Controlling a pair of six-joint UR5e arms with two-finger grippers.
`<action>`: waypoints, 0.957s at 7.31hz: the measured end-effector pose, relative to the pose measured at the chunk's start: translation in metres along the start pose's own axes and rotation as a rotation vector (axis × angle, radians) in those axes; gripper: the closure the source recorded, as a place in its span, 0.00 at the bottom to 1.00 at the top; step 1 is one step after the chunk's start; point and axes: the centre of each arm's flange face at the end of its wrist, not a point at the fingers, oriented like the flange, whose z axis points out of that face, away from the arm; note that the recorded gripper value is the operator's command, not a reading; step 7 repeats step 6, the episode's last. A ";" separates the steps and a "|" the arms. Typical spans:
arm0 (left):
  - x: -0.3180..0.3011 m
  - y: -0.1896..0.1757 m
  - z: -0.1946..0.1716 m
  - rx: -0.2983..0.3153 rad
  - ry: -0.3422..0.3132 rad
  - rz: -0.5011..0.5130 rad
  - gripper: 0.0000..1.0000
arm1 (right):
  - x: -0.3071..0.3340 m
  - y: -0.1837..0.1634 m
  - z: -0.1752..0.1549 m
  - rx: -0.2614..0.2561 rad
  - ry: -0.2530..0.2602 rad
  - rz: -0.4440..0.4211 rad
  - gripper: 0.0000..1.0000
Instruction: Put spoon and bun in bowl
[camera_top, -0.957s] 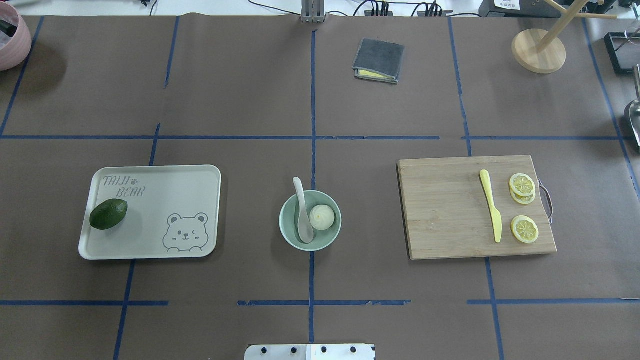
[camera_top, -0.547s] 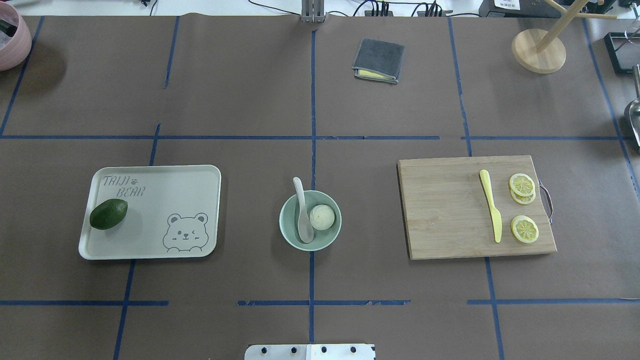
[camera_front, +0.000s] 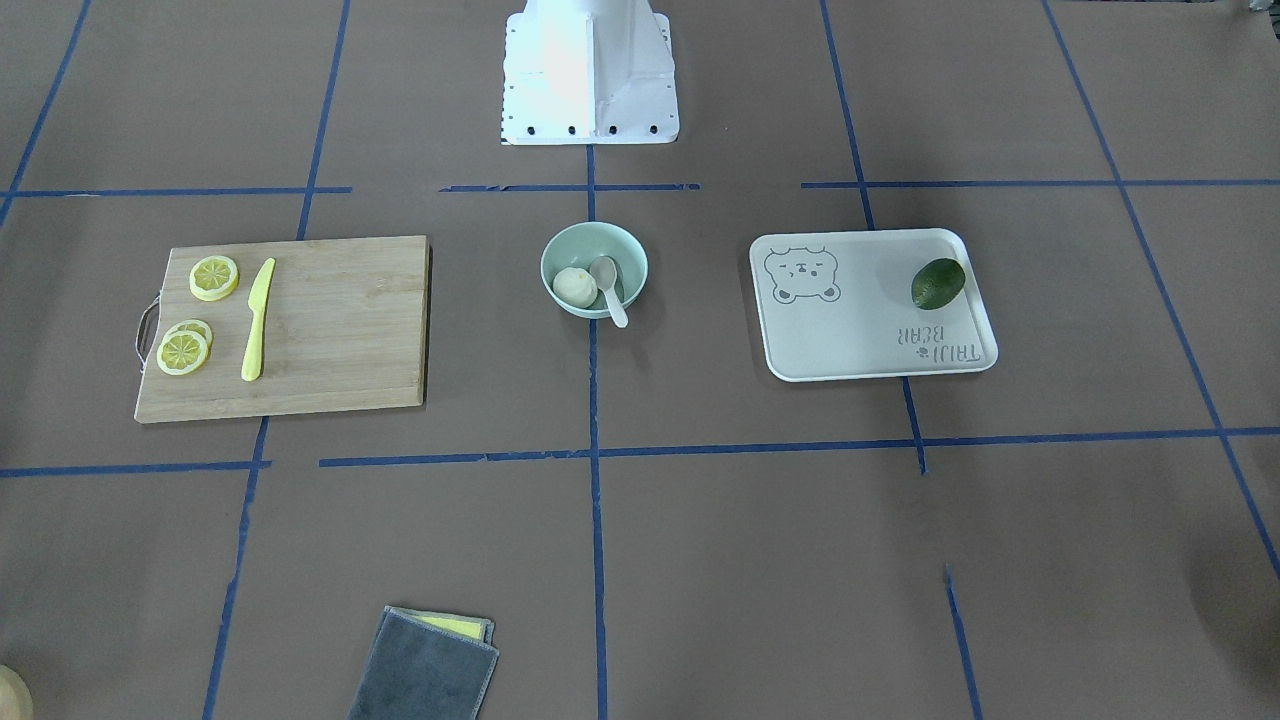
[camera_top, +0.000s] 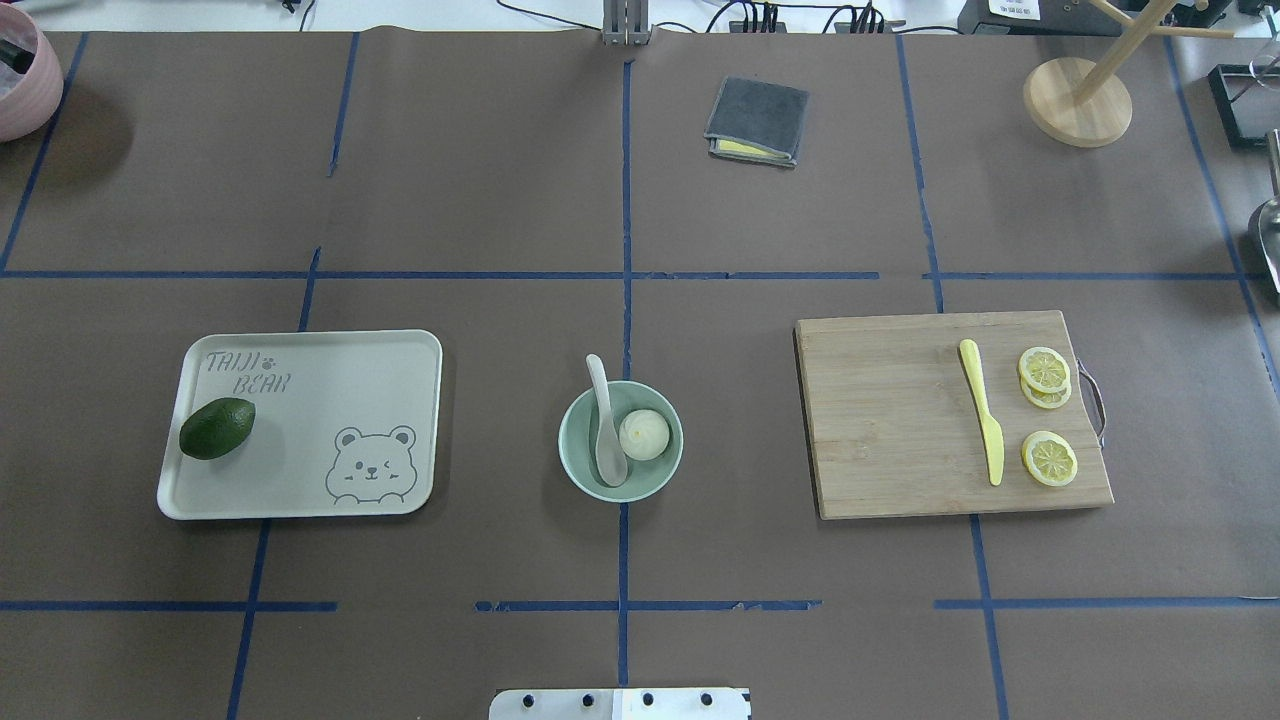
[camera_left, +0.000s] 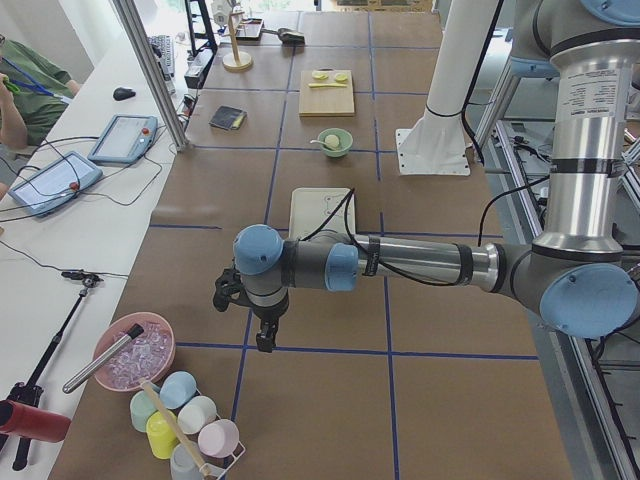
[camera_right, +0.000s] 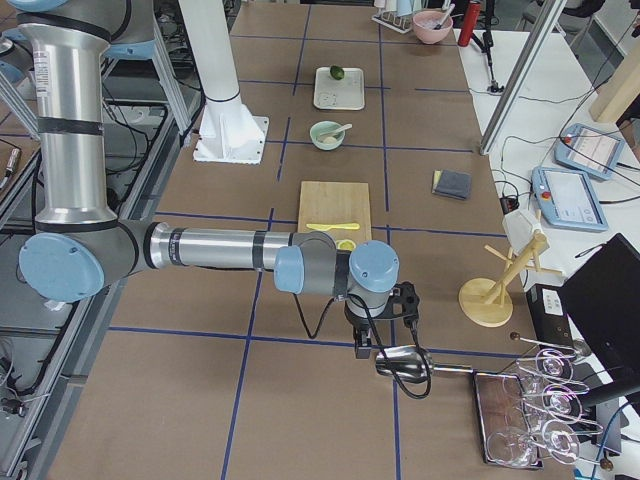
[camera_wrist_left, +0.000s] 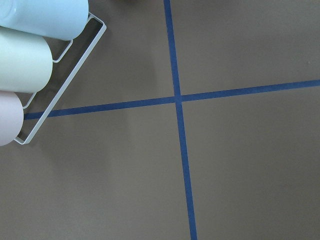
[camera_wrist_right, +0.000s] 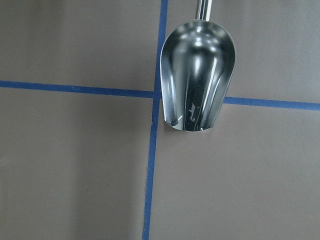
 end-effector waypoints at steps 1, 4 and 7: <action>0.000 0.000 0.000 0.000 0.000 0.000 0.00 | 0.000 0.000 0.000 0.000 0.000 0.006 0.00; -0.001 0.000 0.001 -0.002 -0.001 -0.002 0.00 | -0.001 -0.001 0.000 0.001 -0.001 0.009 0.00; -0.002 0.001 0.002 -0.004 -0.001 -0.004 0.00 | -0.003 -0.001 -0.002 0.004 -0.001 0.007 0.00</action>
